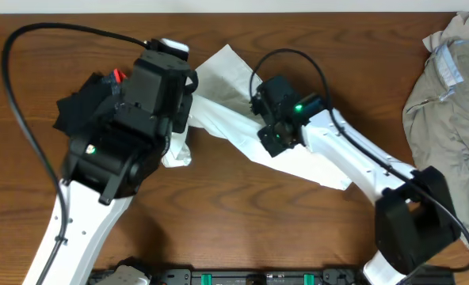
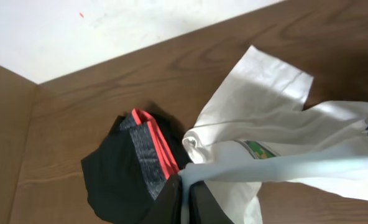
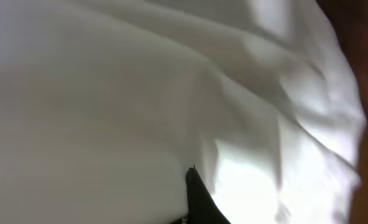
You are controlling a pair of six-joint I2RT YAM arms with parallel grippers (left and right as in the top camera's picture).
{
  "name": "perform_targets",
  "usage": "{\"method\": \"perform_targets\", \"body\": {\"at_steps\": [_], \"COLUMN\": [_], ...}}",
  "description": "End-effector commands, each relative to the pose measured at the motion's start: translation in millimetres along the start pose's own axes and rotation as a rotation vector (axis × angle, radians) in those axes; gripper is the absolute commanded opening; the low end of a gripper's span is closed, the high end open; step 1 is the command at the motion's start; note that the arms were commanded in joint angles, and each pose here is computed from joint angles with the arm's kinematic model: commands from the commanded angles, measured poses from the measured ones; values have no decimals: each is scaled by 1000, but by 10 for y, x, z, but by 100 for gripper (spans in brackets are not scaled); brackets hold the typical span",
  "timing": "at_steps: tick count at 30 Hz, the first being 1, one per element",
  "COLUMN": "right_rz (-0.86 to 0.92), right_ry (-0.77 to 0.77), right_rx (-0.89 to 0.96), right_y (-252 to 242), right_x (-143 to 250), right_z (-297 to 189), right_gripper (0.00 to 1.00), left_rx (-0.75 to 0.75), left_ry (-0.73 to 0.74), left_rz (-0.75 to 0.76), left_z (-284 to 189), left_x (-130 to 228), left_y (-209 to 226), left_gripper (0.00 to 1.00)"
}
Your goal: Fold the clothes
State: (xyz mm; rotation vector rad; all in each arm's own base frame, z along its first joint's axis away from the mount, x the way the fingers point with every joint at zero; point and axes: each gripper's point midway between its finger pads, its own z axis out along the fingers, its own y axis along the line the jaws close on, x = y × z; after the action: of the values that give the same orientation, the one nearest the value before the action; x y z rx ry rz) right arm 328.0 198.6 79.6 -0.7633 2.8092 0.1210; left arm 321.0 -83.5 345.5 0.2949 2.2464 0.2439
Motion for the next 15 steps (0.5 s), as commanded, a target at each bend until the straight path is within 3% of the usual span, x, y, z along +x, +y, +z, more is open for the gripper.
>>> {"method": "perform_targets", "body": {"at_steps": [1,7,15], "right_rz": [98,225,252], "right_ry": [-148,-359,-469], "right_rx": [58,24,-14], "right_y": [-368,-798,-1031], "right_x": [-217,-253,-226], "right_z": [-612,-1430,-1754], "right_gripper": [1,1,1], "left_rx": [-24,-24,-24], "left_ry": [-88,-83,-89], "left_rz": [-32,-29,-32], "left_z": [-285,-310,-334], "left_x": [-163,-133,-136], "left_y": [178,190,201], "left_gripper": [7,7,7]}}
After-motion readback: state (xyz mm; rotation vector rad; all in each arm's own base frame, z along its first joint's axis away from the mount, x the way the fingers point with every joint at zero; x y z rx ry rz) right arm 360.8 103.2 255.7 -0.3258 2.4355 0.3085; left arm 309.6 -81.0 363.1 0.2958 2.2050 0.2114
